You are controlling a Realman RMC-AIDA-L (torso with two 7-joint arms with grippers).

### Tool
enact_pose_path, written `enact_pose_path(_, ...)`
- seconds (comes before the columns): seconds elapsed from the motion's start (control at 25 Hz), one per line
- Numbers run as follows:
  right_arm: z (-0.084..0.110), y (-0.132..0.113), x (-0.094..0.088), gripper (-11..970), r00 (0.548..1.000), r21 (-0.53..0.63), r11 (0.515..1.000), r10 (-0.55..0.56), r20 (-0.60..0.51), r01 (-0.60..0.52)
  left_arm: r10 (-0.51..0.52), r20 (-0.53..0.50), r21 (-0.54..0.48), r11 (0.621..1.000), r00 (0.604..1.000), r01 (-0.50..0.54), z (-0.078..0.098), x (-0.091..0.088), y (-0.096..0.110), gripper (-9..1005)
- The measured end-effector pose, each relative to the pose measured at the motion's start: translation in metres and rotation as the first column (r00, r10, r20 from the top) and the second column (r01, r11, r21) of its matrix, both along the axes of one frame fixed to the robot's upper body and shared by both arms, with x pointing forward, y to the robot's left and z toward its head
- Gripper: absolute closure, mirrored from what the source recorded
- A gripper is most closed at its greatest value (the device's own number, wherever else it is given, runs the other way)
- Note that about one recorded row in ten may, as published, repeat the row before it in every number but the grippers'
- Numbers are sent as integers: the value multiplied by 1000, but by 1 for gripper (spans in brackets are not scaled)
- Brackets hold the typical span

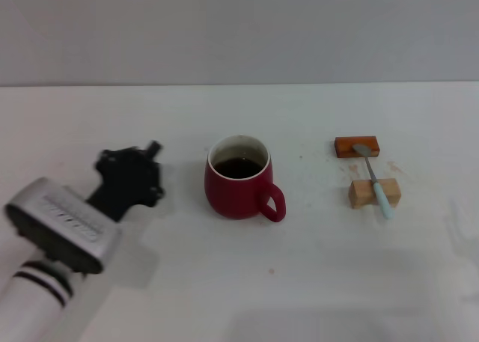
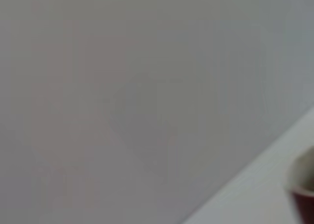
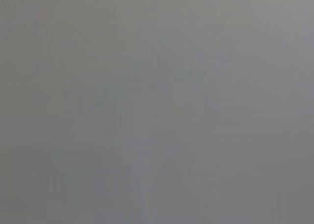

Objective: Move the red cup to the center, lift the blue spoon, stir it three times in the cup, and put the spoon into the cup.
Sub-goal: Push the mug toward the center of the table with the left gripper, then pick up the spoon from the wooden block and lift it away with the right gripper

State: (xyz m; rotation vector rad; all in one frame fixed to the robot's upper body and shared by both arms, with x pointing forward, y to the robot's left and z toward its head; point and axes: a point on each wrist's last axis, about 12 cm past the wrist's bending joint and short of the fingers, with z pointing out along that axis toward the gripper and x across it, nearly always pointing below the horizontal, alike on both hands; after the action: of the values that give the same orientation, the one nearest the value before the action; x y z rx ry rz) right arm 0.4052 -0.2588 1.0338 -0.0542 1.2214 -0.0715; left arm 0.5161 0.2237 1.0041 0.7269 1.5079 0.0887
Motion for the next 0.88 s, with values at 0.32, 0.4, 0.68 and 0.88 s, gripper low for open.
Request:
enact_pose_path(0.32, -1, -1, 1, 229, 1000, 1, 1000, -2, -3, 2, 211, 28, -147, 968, 977, -205, 3, -14, 40, 977)
enact_pose_path(0.4, -1, -2, 0, 229, 1000, 10, 1000, -20, -6, 20, 296, -4, -342, 897, 955, -279, 5, -24, 61, 976)
enact_pose_path(0.68, -3, -2, -2, 229, 1000, 12, 1000, -16, -17, 16, 416, 15, -453, 814, 909, -365, 9, -36, 86, 975)
enact_pose_path(0.88, -3, 2, -3, 229, 999, 54, 998, 33, -18, -32, 427, -1, -491, 787, 904, -372, 9, -38, 92, 851)
